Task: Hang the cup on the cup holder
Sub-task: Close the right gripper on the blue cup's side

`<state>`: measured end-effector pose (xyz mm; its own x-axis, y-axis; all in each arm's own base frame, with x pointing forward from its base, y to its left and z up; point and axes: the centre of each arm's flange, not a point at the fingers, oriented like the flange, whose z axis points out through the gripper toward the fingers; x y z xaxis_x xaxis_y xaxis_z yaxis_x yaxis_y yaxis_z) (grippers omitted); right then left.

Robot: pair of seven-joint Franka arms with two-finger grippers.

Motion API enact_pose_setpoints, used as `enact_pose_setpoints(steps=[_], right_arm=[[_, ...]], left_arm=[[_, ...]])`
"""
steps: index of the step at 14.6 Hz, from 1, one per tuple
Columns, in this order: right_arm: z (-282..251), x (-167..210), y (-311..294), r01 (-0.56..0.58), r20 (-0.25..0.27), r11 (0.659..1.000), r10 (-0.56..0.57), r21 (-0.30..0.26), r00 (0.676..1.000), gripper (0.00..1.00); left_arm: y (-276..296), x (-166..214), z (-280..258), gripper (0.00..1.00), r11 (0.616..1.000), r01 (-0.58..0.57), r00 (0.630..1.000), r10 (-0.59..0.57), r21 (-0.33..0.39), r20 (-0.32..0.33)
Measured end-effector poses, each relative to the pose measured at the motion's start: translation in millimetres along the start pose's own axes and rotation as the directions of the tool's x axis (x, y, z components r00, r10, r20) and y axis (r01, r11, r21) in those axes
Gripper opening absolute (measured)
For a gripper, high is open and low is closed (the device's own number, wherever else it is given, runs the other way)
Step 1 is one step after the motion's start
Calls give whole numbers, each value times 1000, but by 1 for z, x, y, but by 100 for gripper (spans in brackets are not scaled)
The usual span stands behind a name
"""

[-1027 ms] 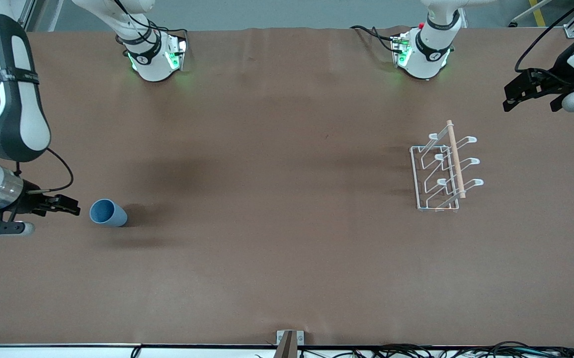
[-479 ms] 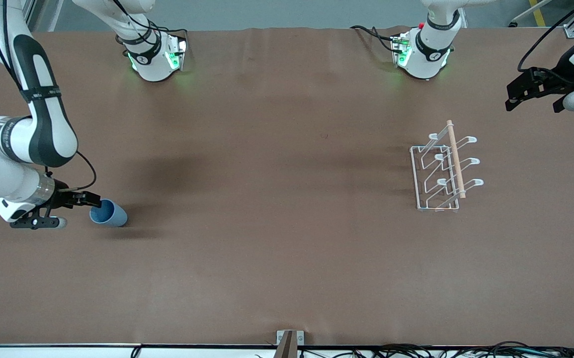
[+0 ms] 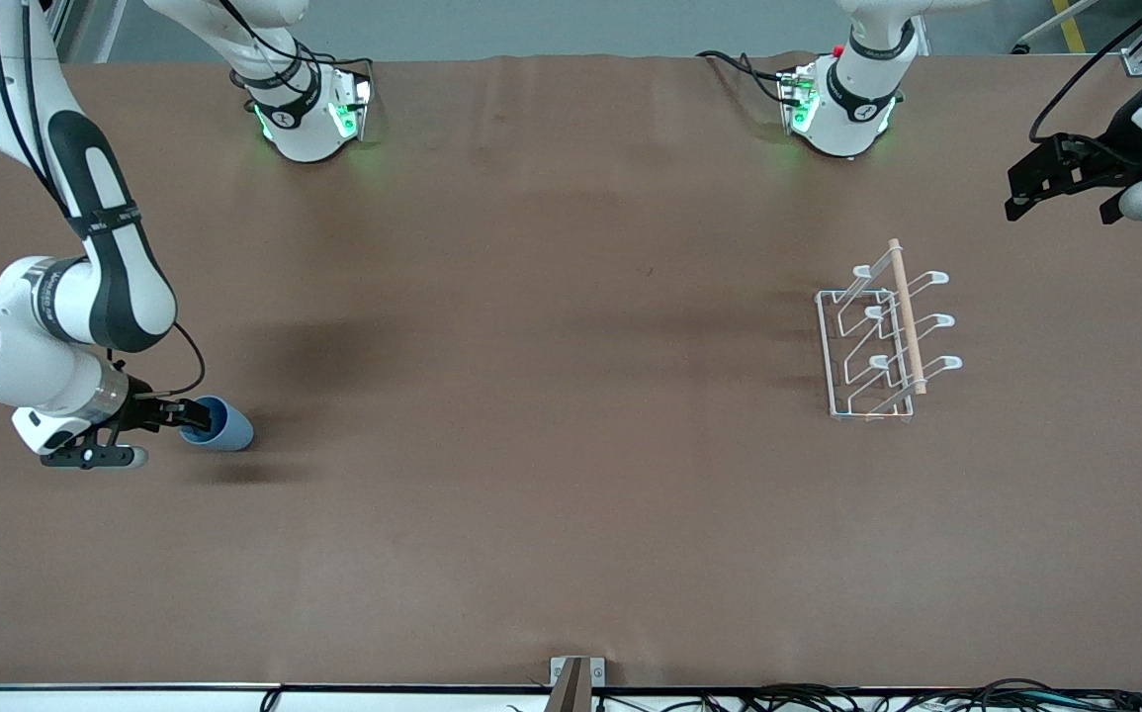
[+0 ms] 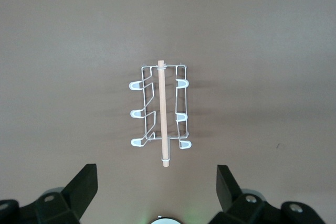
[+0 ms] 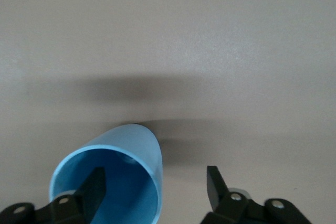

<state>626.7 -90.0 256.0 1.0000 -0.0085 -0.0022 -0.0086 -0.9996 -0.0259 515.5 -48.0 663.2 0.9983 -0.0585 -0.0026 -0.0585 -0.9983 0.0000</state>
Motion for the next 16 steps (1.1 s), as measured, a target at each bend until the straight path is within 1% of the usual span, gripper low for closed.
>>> enact_pose_setpoints(steps=[1,2,3,5,6,7,8,9,11,14,15,16], right_arm=[[5,-1,2,-3,7,1000,3,1,1000,74],[8,-1,3,-4,12,1000,4,2,1000,61],[10,-2,3,-4,16,1000,4,2,1000,51],[11,-2,2,5,17,1000,-5,3,1000,31],[11,-2,1,14,18,1000,-14,4,1000,19],[11,-2,1,22,18,1000,-22,4,1000,8],[11,-2,1,26,20,1000,-26,5,999,5],[9,-2,0,31,26,999,-31,7,999,5],[-11,3,-5,49,17,999,-49,8,999,5],[-78,11,-32,95,10,995,-95,14,995,5],[-103,11,-44,111,-1,994,-111,17,994,5],[-124,11,-57,121,-13,992,-120,33,993,5]], left_arm=[[1,0,-2,100,1000,-1,1000,1,-3,-4],[1,0,-3,100,1000,-2,1000,2,-4,-6],[2,0,-4,100,1000,-3,1000,3,-5,-8],[2,0,-4,100,1000,-4,1000,4,-5,-9],[2,0,-4,100,1000,-3,1000,3,-5,-8],[1,1,-3,100,1000,-2,1000,2,-5,-6],[0,2,-1,100,1000,-1,1000,1,-6,-2],[0,3,1,100,1000,0,1000,0,-6,1],[0,5,4,100,1000,0,1000,0,-7,6],[0,5,5,100,1000,0,1000,0,-8,8],[0,5,5,100,1000,-1,1000,1,-8,9],[1,5,5,100,1000,-2,1000,2,-8,9]])
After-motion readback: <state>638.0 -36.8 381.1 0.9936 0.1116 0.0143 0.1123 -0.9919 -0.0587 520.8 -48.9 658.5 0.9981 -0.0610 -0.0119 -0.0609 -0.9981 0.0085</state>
